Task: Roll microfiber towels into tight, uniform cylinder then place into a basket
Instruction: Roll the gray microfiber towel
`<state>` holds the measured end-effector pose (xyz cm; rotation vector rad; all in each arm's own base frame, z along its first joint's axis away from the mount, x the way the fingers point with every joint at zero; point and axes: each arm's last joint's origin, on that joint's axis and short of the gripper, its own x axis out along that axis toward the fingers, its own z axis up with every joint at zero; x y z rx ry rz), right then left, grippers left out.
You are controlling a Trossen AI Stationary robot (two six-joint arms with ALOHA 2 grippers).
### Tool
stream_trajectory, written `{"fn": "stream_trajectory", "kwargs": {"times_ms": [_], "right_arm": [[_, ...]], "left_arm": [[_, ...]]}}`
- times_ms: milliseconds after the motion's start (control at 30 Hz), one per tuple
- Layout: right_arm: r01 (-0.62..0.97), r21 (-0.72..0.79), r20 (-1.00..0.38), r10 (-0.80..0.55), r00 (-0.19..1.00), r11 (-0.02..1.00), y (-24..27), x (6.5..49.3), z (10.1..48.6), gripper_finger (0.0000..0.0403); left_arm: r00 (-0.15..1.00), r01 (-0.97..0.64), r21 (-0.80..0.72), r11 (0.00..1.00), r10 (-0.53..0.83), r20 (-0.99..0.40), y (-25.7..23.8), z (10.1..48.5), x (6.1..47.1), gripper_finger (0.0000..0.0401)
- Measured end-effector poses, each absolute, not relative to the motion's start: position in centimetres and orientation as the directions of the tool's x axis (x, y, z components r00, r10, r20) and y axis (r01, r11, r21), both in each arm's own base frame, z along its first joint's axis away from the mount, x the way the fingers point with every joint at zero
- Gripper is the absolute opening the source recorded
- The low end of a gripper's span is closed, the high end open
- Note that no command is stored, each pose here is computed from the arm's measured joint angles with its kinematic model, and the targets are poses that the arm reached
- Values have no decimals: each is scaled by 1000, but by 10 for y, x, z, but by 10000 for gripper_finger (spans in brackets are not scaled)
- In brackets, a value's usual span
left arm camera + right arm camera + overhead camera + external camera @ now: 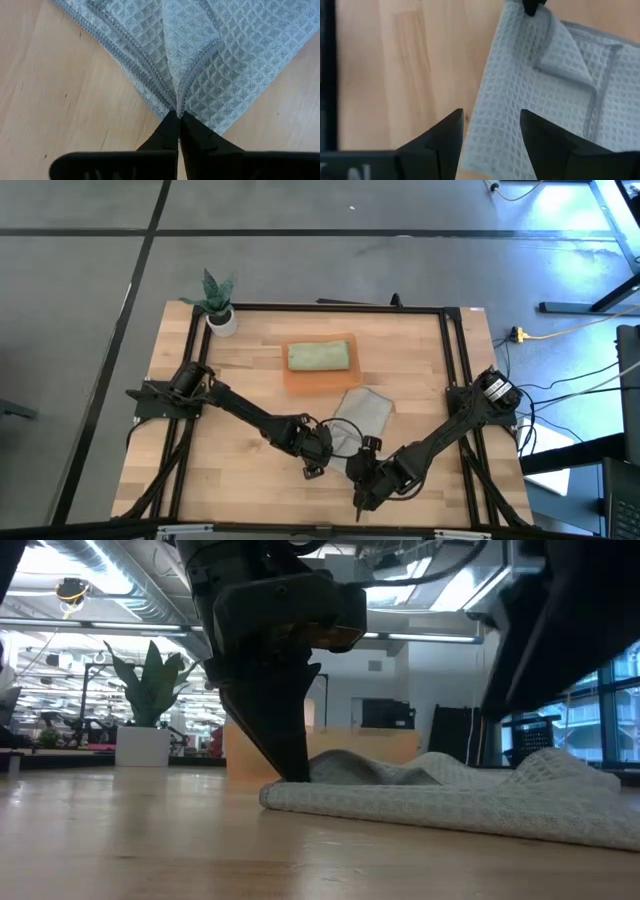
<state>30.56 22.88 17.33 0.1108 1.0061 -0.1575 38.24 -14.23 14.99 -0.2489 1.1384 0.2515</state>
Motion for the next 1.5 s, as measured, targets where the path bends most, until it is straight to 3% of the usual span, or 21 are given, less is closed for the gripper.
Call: {"fn": "stream_trajectory", "kwargs": {"times_ms": [567, 1033, 1233, 1500], "right_arm": [[137, 37, -846, -42, 531, 990, 210, 288, 121, 197], [94, 47, -845, -11, 534, 995, 208, 292, 122, 197], [92, 43, -848, -13, 530, 995, 208, 292, 122, 197], [53, 71, -837, 31, 547, 996, 210, 290, 135, 197]], "left_arm": [[404, -323, -57, 945, 83, -911, -142, 150, 383, 3], [396, -314, -63, 947, 71, -916, -134, 151, 385, 86], [396, -324, -87, 942, 52, -917, -126, 171, 380, 83], [419, -345, 22, 938, 175, -891, -123, 210, 358, 83]]}}
